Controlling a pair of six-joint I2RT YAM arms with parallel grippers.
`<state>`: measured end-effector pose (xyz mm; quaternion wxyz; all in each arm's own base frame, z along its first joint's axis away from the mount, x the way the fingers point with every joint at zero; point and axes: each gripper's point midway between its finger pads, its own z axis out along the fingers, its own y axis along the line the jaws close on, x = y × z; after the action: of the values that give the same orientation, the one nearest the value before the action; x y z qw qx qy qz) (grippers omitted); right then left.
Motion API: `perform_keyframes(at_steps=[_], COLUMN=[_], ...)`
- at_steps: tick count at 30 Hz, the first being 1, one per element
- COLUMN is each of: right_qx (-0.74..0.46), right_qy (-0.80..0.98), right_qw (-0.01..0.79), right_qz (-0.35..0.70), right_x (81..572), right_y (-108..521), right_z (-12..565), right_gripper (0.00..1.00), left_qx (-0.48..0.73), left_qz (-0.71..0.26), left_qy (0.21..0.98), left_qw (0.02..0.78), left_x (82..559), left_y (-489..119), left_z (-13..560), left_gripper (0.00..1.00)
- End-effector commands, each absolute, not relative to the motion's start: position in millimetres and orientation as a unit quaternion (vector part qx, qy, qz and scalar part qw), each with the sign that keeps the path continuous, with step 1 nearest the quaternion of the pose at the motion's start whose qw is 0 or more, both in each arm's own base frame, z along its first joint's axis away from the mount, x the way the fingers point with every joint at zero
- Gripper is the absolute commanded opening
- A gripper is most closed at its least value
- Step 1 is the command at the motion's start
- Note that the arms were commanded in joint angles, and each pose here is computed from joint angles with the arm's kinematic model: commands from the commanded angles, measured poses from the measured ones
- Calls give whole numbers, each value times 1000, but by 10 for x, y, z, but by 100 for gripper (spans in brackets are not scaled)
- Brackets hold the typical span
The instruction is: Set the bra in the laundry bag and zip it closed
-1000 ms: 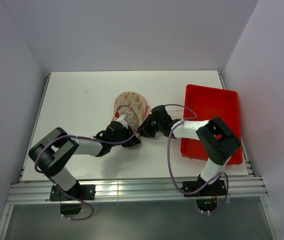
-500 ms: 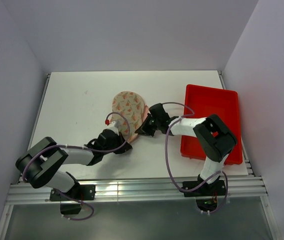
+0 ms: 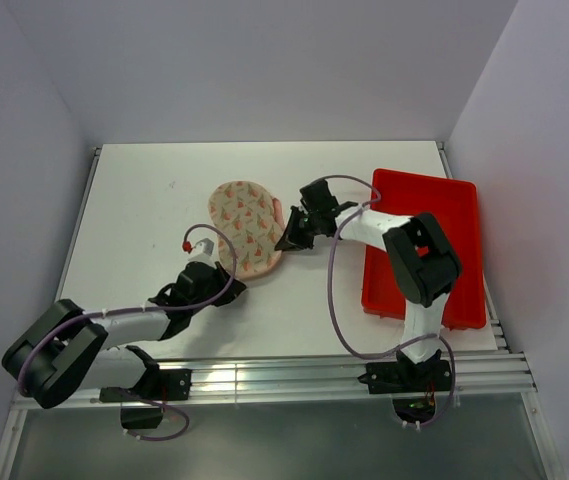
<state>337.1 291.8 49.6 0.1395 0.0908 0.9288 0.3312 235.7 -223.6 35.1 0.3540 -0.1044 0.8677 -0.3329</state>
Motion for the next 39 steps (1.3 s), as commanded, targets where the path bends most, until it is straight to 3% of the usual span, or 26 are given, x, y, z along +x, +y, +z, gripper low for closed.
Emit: perform_keyframes(at_steps=[1, 8, 13, 16, 23, 30, 39], right_qx=[65, 46, 31, 25, 61, 118, 168], right_qy=[935, 939, 930, 927, 923, 910, 896], right_qw=[200, 227, 235, 239, 234, 198, 172], right_qz=[285, 254, 281, 287, 299, 344, 373], right_x=[3848, 4197, 4297, 4219, 3834, 3233, 3149], right_y=[2680, 2658, 2814, 2879, 2757, 2694, 2830], right_z=[574, 791, 1052, 1176, 1334, 1079, 853], right_gripper=[0, 4, 39, 49, 53, 54, 55], left_qx=[-134, -151, -125, -91, -53, -17, -3], left_qz=[-285, -279, -304, -316, -351, -377, -389], left_qy=[885, 880, 874, 872, 863, 859, 858], left_qw=[342, 354, 357, 363, 360, 345, 335], left_x=[2252, 2239, 2273, 2309, 2495, 2632, 2645], left_y=[-1937, -1780, -1966, -2210, -2702, -3082, -3246], left_z=[151, 183, 298, 422, 606, 633, 622], left_gripper=[0, 0, 0, 0, 0, 0, 0])
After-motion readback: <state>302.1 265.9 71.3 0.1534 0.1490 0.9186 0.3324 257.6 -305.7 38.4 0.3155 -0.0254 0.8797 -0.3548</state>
